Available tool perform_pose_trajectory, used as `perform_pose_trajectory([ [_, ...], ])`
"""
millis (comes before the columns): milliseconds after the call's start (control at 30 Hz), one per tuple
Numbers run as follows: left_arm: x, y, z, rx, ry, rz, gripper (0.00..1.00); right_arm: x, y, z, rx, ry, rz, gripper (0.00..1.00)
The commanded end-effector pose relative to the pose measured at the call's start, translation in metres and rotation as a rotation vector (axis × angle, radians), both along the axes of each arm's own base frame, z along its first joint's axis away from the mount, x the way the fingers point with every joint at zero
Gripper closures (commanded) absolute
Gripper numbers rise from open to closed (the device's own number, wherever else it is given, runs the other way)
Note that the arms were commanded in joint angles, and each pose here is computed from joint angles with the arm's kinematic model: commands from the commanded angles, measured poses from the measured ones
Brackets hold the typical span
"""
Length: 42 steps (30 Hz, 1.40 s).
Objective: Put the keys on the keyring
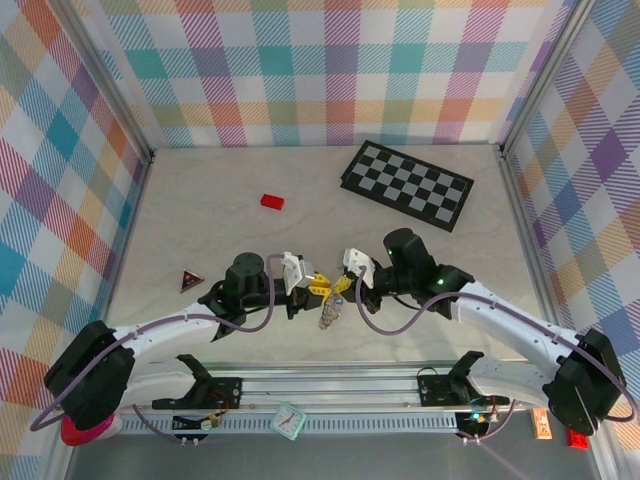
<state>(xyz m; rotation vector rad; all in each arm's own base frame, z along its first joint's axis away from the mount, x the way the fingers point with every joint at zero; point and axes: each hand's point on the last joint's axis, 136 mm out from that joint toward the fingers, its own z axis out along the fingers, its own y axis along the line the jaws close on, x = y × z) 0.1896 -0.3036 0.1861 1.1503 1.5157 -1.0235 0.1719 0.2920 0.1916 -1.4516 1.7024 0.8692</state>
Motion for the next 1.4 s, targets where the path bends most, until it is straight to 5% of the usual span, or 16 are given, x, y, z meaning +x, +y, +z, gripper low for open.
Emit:
perform_pose_trajectory([
  [0,0.001,0.003,0.004,0.061,-0.034,0.001,0.79,-0.015,-0.003,-0.001,-0.084,-0.001,0.106,1.00],
  [400,0.001,-0.002,0.009,0.100,-0.045,-0.042,0.81,-0.022,0.010,0.004,-0.179,-0.029,0.217,1.00],
  [600,-0.005,-0.006,0.012,0.097,-0.050,-0.090,0.98,-0.023,0.020,0.014,-0.130,-0.040,0.231,1.00],
  [867,-0.013,-0.001,0.012,0.038,-0.072,-0.092,1.00,-0.002,-0.002,0.025,0.053,0.016,0.052,0.65],
  [1367,-0.015,-0.003,0.020,-0.099,-0.041,-0.084,1.00,-0.001,-0.004,0.010,0.180,0.088,0.016,0.69],
])
